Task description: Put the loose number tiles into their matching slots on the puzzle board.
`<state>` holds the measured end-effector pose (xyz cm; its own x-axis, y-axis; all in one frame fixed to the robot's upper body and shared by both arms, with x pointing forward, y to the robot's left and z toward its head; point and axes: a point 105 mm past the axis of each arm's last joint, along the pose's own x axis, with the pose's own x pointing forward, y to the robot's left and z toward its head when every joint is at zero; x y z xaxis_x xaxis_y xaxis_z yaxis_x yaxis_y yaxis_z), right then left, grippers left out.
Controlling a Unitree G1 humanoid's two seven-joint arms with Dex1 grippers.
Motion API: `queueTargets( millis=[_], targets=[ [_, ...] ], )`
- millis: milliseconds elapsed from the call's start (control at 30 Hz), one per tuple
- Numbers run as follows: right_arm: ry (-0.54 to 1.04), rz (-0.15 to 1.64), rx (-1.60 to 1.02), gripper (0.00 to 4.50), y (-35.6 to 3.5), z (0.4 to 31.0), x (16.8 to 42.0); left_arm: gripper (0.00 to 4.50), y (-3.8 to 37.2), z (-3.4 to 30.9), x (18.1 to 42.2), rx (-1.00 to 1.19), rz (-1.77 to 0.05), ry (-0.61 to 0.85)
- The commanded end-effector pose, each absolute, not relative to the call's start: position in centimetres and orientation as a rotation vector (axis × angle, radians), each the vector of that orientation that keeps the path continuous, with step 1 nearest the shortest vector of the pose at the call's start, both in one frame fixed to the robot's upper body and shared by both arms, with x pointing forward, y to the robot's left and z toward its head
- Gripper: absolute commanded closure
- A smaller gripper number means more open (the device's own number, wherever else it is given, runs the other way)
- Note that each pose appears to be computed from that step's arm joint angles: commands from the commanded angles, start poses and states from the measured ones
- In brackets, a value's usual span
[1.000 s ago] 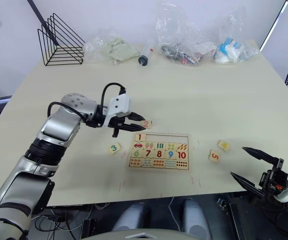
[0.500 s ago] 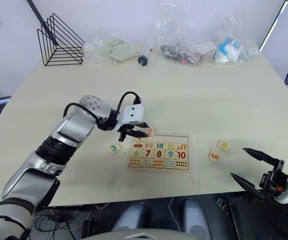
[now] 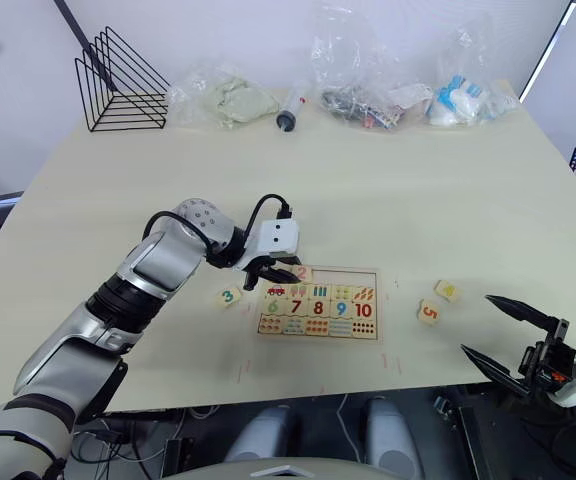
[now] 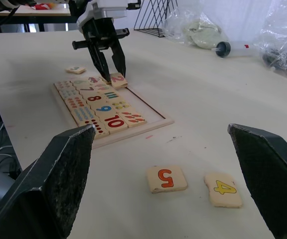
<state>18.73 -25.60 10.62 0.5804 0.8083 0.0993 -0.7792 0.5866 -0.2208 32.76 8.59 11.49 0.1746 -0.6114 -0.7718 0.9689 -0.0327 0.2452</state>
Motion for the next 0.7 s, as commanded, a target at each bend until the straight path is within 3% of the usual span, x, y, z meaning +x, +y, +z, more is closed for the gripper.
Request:
queueTargets(
  millis=[33, 700],
  targets=[
    [-0.227, 0.917, -0.190, 0.00, -25.81, 11.32, 18.64, 3.51, 8.36, 12.60, 32.98, 0.918, -1.360, 0.494],
    [-0.224, 0.907, -0.195, 0.00, -25.73, 11.25, 18.73, 3.51, 8.15, 12.80, 32.81, 0.926, -1.366, 0.503]
  ],
)
